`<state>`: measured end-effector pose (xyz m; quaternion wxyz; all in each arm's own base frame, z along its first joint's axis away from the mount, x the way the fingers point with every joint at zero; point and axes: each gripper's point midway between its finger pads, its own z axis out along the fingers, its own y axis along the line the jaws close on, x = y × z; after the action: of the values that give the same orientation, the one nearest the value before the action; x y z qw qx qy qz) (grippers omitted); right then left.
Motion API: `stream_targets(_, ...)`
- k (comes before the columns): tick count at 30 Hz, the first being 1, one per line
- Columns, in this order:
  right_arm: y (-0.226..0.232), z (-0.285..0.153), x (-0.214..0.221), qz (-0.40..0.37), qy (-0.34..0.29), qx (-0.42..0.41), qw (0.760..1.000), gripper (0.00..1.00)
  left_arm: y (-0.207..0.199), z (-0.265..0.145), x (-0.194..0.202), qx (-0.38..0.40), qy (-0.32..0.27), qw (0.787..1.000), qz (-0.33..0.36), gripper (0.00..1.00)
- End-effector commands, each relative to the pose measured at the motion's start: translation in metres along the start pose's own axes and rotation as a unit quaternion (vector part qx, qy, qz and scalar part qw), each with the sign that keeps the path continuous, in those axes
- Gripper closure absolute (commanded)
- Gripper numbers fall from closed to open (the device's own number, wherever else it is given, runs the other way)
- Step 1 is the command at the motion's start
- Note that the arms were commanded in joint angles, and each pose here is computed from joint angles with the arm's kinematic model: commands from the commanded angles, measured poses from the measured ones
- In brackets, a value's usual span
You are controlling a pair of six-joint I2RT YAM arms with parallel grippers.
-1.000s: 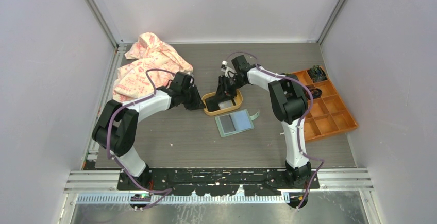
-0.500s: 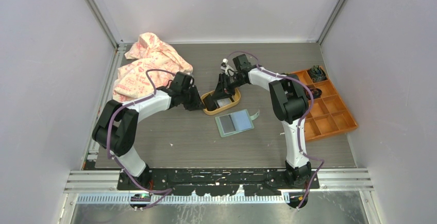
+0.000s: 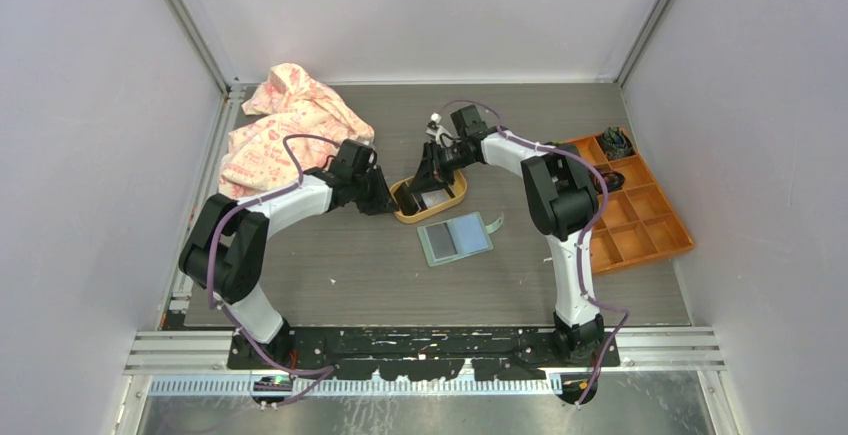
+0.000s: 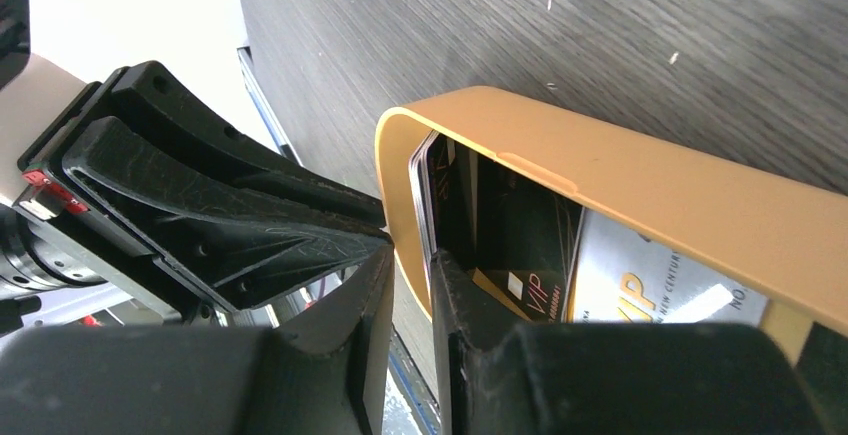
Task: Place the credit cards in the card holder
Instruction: Pick up the credit card from the storage box.
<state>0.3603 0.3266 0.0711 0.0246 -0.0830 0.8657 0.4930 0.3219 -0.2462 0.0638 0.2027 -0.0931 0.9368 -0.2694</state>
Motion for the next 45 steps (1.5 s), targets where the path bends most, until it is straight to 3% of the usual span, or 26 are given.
stream_targets(1, 0.014, 0.006, 0.005, -0.003, 0.01, -0.029, 1.0, 0.77, -0.016, -0.003, -0.011, 0.028, -0.02, 0.999, 0.008, 0.85)
stream_targets(4, 0.013, 0.007, 0.005, -0.005, 0.009, -0.024, 1.0, 0.86, -0.017, -0.003, -0.011, 0.029, -0.021, 0.999, 0.008, 0.84)
stream_targets(9, 0.003, 0.006, 0.005, -0.019, 0.007, 0.008, 1.0, 0.87, -0.016, -0.003, -0.01, 0.027, -0.019, 0.999, 0.008, 0.85)
stream_targets(19, -0.004, 0.007, 0.009, -0.041, 0.015, 0.033, 0.999, 0.69, -0.016, -0.004, -0.011, 0.028, -0.02, 0.999, 0.009, 0.84)
stream_targets(32, -0.012, 0.033, 0.026, -0.057, 0.046, 0.049, 0.996, 0.68, -0.02, -0.003, -0.01, 0.036, -0.016, 0.999, 0.008, 0.85)
stream_targets(37, -0.007, 0.029, 0.022, -0.07, 0.043, 0.05, 0.995, 0.73, -0.021, -0.003, -0.01, 0.038, -0.015, 0.999, 0.009, 0.84)
stream_targets(45, 0.0, 0.008, 0.007, -0.069, 0.016, 0.045, 0.996, 0.92, -0.025, -0.009, -0.013, 0.045, -0.02, 0.999, 0.011, 0.76)
